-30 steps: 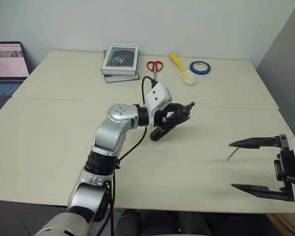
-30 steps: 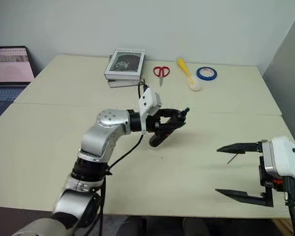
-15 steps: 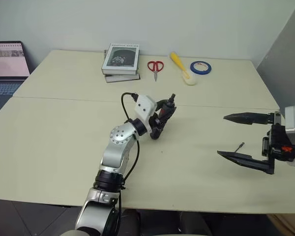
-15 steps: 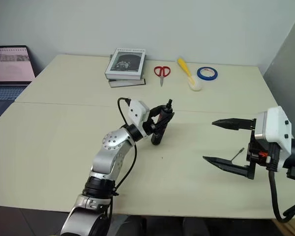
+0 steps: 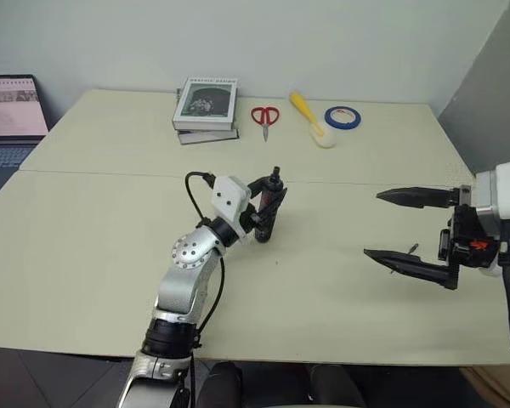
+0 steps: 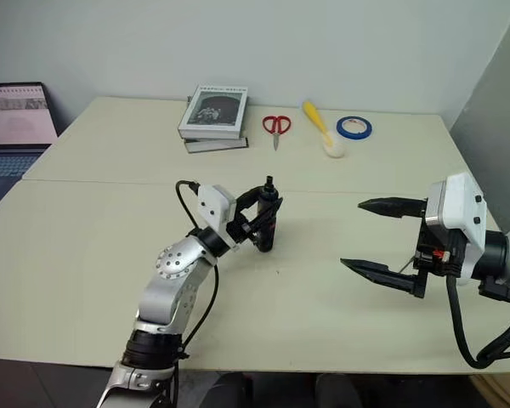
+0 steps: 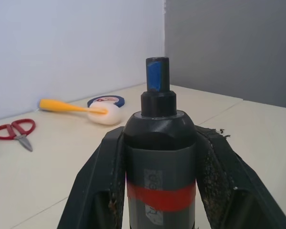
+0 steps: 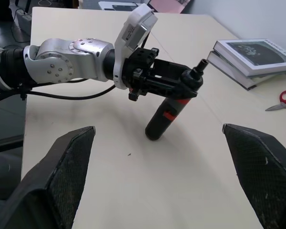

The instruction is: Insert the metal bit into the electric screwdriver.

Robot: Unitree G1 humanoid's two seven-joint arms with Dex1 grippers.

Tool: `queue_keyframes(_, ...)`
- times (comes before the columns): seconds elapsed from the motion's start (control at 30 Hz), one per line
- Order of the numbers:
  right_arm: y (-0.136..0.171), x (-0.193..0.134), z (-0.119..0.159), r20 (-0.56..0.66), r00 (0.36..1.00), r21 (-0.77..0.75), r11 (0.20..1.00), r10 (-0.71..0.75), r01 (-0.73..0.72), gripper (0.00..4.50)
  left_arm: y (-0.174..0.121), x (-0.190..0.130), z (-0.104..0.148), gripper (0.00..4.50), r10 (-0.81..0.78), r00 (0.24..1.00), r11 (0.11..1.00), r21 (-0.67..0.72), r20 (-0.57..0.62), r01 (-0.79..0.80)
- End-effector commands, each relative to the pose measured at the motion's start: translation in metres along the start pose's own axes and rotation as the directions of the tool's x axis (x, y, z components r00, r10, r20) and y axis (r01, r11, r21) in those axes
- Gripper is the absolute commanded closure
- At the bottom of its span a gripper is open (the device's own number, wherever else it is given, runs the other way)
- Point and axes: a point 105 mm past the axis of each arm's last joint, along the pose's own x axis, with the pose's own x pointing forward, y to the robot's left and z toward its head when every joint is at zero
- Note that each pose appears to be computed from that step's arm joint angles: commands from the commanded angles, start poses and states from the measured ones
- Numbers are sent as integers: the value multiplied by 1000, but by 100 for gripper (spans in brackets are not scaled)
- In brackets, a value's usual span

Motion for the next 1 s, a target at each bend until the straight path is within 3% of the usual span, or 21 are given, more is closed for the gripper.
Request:
queue_keyframes(0.03,0,0,5,13,1000,-38,999,11,-11,0,15,-13,-1,284,81,996,997,1,-29,-81)
queue_keyframes(0.7,-9,3,-1,6,1000,-80,997,7,-7,0,18,-25,10,284,104,995,994,17,-6,-103)
queue_keyframes(1.0,-20,-14,-14,-84,996,-62,997,-43,38,0,-8,-3,52,284,4,986,996,90,164,-19)
